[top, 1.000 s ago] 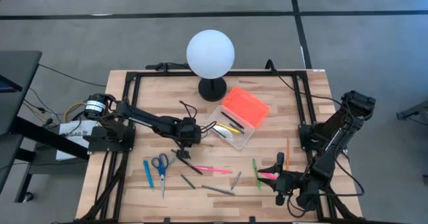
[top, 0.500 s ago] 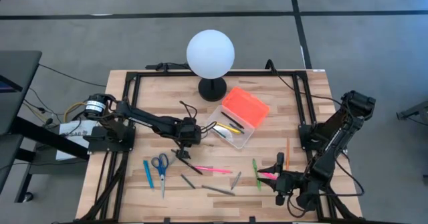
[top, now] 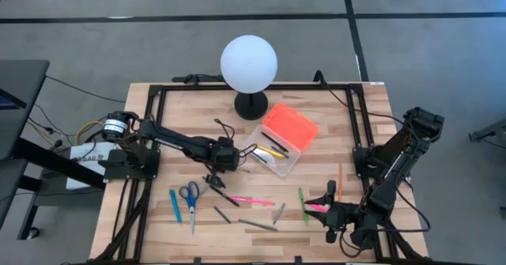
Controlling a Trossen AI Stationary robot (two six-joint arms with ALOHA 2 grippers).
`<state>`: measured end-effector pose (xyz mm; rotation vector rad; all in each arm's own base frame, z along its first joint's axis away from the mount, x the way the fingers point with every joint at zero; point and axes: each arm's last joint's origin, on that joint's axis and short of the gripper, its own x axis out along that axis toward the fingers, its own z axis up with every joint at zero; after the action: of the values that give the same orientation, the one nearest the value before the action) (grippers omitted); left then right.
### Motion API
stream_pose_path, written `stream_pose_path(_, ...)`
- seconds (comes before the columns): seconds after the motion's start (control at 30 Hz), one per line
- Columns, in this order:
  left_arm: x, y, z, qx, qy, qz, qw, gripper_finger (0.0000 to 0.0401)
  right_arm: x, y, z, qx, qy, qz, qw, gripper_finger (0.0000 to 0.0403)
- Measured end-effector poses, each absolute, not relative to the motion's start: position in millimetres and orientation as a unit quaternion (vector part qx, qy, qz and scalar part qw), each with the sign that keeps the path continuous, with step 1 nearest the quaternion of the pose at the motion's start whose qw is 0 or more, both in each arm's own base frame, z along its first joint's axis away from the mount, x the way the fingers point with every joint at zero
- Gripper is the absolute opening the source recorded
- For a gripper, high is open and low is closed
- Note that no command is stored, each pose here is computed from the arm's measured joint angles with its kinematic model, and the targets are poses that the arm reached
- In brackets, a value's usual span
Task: Pick & place school supplies into a supply box
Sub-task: Put the yellow pencil into the orange supply box
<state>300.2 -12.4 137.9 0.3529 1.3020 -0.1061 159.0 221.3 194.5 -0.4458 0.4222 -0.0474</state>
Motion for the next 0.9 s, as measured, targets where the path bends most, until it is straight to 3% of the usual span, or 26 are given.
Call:
stream_pose_path(0.47, 325, -26, 168, 0.184, 0.545, -0.073, 0.815, 0.0007, 159, 221, 194, -0.222, 0.210, -0.022, 0.952, 0.0124)
stream_pose_path(0.9, 362, -8, 203, 0.311, 0.389, -0.017, 0.867, 0.0008, 159, 221, 194, -0.221, 0.210, -0.023, 0.952, 0.0124)
